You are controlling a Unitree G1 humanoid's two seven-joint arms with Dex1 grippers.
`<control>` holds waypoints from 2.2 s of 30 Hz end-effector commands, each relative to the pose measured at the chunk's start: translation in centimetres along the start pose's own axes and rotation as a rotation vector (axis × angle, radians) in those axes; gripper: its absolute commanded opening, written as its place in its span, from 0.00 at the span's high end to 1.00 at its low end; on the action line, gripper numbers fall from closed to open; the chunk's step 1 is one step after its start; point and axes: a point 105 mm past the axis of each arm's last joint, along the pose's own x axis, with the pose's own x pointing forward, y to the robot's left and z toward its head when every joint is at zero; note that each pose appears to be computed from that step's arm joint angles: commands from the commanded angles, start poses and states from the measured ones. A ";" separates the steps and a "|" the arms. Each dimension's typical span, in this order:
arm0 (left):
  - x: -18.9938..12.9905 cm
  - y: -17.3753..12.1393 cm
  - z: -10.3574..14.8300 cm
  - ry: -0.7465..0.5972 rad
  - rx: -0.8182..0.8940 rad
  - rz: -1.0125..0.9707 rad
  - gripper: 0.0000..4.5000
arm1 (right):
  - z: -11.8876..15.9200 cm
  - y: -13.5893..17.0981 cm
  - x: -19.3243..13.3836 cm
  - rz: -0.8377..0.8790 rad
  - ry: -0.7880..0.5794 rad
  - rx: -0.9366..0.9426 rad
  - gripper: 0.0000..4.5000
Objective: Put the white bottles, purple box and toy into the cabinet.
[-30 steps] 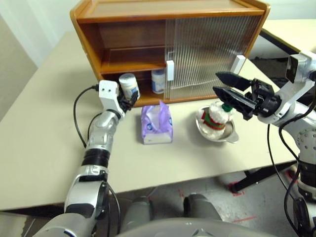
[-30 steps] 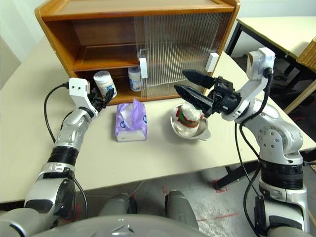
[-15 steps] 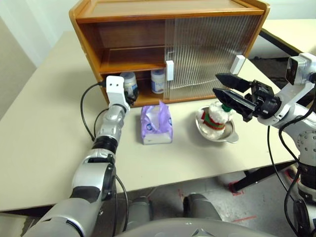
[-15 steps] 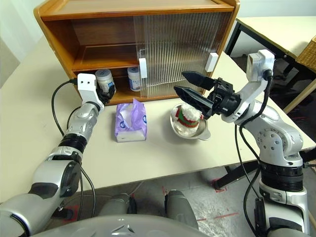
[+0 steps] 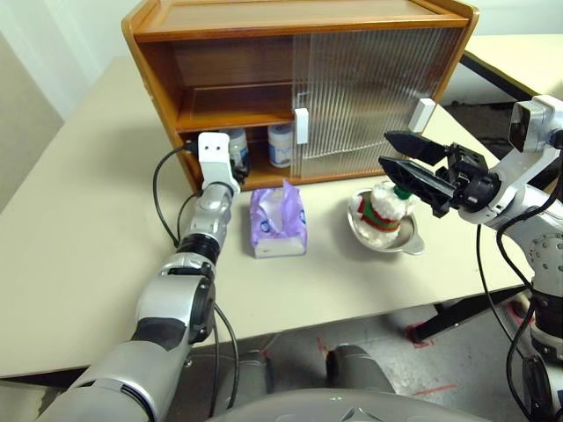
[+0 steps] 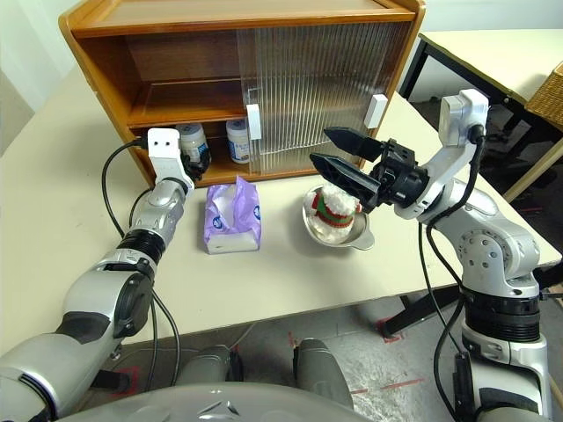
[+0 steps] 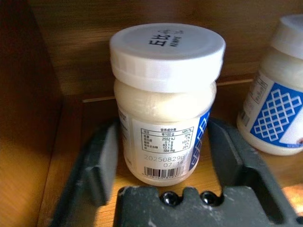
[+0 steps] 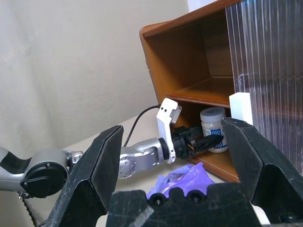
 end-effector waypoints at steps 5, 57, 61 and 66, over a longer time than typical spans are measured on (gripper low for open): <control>-0.2 0.3 0.2 -0.017 0.008 -0.032 0.01 | 0.5 0.0 0.0 0.005 -0.014 -0.024 0.00; -14.3 -2.8 -4.7 0.125 0.263 -1.286 0.01 | 0.7 -0.2 0.8 0.027 -0.016 -0.035 0.00; -13.9 -3.3 -5.3 0.121 0.252 -1.282 0.01 | 0.9 -0.2 0.7 0.022 -0.012 -0.040 0.00; -13.8 -3.2 -5.1 0.114 0.235 -1.284 0.01 | 0.8 -0.2 0.5 0.014 -0.008 -0.044 0.00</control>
